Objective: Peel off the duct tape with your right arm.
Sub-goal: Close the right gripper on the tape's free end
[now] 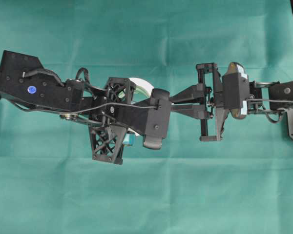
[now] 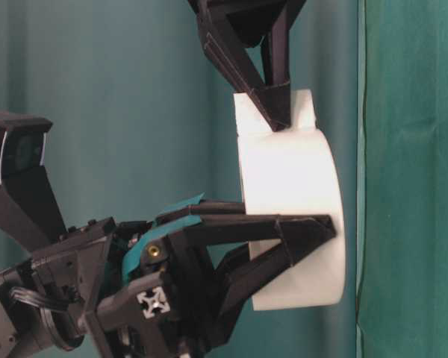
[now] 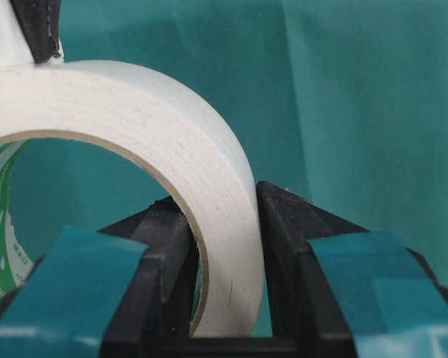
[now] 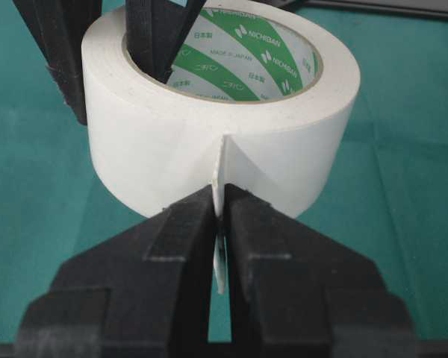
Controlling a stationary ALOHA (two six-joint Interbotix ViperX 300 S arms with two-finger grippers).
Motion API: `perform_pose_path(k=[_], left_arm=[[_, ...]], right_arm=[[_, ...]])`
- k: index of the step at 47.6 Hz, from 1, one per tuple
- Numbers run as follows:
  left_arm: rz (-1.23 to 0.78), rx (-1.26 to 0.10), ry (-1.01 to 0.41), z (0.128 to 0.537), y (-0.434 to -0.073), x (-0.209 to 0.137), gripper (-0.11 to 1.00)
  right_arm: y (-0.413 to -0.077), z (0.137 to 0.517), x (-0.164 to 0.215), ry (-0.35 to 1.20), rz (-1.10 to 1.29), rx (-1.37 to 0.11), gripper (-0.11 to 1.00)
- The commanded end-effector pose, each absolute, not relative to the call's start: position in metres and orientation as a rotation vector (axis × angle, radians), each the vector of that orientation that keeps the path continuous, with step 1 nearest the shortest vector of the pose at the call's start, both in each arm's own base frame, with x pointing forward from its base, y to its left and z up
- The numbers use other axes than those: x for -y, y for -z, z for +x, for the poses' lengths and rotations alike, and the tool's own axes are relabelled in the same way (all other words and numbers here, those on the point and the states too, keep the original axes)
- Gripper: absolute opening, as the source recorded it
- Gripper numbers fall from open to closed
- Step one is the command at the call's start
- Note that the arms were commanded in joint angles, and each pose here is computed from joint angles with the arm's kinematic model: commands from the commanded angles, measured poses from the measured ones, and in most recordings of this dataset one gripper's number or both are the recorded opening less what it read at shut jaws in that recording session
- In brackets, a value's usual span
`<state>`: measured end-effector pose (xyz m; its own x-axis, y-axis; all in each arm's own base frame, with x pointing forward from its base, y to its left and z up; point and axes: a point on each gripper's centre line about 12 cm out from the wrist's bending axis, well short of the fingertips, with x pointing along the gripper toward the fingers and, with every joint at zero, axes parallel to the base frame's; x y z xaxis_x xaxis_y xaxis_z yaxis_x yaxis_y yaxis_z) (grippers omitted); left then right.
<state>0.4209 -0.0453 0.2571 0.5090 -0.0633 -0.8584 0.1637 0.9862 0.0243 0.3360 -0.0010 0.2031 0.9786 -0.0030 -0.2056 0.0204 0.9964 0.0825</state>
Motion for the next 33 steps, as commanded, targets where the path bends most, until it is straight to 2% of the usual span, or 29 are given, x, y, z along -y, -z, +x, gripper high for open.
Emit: perform_pose_path(k=[1,20,33], left_arm=[[0.110,-0.980,0.137,0.421,-0.274,0.045,0.20],[0.110,-0.980,0.139,0.421,-0.274,0.046,0.20],[0.130,-0.979,0.171,0.420,-0.274,0.059,0.20]], right_arm=[[-0.215,0.339,0.001,0.010,0.083,-0.159,-0.09],[-0.215,0.338,0.002,0.010,0.078,-0.145,-0.09],[-0.211,0.335,0.010,0.038,0.080,-0.157,-0.09]])
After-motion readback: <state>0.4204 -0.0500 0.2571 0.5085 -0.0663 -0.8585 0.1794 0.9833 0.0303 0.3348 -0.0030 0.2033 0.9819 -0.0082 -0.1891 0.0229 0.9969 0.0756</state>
